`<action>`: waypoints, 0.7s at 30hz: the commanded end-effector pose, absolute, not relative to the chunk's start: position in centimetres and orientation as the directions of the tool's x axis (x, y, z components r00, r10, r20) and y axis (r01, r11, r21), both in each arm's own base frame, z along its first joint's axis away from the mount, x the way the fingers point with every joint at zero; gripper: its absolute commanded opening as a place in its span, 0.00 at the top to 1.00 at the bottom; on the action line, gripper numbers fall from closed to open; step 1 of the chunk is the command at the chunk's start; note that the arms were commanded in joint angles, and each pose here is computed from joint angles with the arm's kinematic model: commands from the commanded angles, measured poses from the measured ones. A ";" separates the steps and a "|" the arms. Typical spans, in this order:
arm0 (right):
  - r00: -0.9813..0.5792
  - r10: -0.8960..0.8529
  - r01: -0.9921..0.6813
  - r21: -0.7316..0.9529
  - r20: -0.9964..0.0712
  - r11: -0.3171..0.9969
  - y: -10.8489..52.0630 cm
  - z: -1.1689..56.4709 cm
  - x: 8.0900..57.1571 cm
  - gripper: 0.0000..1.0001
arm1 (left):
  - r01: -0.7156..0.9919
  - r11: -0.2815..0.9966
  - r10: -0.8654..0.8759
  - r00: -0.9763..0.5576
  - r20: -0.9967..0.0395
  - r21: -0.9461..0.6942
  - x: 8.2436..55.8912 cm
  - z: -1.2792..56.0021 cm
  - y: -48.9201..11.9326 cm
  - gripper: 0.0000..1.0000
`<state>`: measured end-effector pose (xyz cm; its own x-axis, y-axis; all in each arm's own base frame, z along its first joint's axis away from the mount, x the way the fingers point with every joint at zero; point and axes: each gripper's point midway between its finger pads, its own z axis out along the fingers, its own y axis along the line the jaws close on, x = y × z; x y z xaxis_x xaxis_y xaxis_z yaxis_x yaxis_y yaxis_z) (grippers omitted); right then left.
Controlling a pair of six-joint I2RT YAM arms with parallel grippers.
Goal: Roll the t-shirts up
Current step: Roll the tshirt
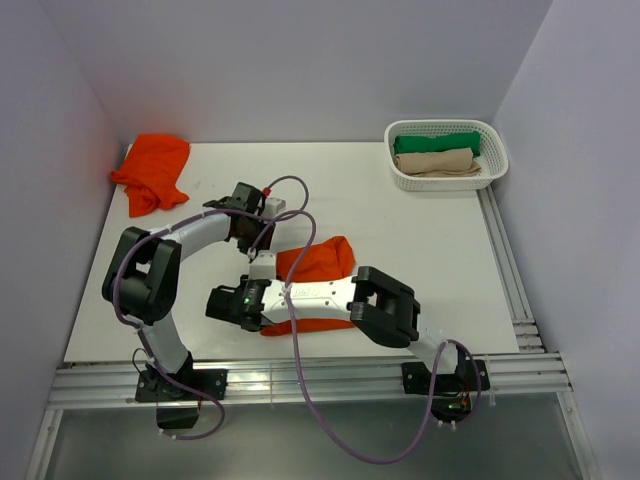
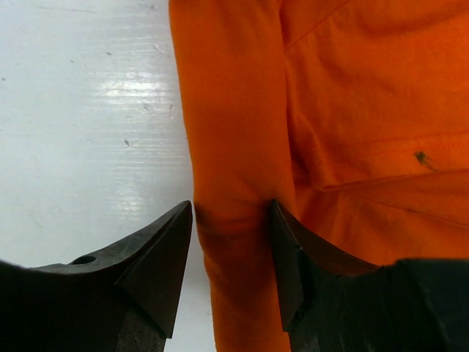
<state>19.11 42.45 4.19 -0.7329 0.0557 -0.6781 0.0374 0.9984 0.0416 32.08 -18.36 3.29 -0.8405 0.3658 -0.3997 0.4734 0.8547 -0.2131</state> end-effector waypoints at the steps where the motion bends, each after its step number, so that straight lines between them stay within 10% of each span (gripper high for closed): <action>1: -0.747 0.049 0.067 -0.002 -0.663 0.998 41.1 2.5 18.8 0.45 | 0.473 0.862 0.374 -0.836 -0.401 -0.183 32.7 3.5 -18.2 0.86; 9: -0.771 0.017 0.062 -0.048 -0.636 0.997 40.2 1.3 18.2 0.44 | 0.492 0.849 0.366 -0.810 -0.458 -0.192 34.0 6.2 -19.0 0.47; 21: -0.794 0.182 0.037 0.252 -0.581 0.967 40.6 1.5 18.6 0.64 | 0.530 0.808 0.350 -0.783 -0.514 -0.257 35.4 10.1 -18.4 0.41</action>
